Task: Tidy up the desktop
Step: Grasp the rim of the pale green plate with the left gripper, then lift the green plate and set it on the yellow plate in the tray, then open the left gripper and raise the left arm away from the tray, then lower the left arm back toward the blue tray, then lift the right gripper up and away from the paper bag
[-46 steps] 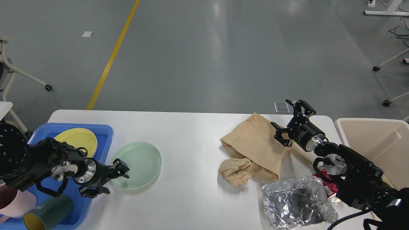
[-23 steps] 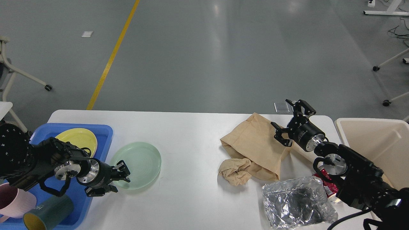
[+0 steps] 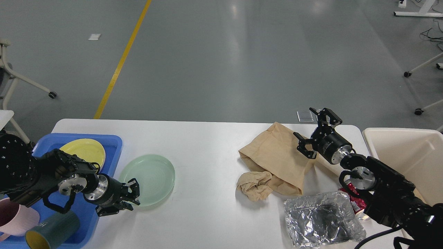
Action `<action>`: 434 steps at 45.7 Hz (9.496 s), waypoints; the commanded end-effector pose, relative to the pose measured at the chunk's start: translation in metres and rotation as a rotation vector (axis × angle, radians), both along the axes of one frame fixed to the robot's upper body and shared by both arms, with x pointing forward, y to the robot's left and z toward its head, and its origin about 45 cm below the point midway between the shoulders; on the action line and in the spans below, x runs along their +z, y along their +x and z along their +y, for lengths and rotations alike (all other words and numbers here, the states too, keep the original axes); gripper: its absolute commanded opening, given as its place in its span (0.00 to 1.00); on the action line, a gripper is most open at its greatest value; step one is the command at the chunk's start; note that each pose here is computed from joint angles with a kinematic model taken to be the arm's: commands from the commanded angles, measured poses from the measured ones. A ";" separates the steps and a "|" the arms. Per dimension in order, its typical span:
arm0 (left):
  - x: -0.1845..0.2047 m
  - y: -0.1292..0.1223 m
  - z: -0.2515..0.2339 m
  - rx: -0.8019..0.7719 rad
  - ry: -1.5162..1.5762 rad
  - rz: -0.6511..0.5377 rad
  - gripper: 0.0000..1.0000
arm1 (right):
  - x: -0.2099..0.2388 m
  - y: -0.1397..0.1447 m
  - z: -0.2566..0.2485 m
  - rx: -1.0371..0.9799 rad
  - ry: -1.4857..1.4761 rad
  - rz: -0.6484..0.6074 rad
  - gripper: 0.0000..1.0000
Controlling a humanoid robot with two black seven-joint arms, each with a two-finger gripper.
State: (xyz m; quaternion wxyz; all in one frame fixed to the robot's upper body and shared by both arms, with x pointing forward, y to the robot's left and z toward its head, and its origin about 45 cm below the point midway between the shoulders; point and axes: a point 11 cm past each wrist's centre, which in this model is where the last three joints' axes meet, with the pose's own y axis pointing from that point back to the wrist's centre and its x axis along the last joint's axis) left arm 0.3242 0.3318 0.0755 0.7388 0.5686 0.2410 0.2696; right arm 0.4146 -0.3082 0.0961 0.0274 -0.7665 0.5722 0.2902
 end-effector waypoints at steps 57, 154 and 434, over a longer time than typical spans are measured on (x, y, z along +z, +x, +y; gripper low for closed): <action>0.159 0.030 0.022 -0.149 -0.002 0.163 0.00 | 0.000 0.000 0.000 0.000 0.001 0.000 1.00; 0.105 0.040 0.202 0.094 0.538 -0.140 0.02 | 0.000 0.000 0.000 0.000 0.001 0.000 1.00; 0.069 0.120 -0.045 1.197 -1.293 -0.925 0.97 | 0.000 0.000 0.000 0.000 0.001 0.000 1.00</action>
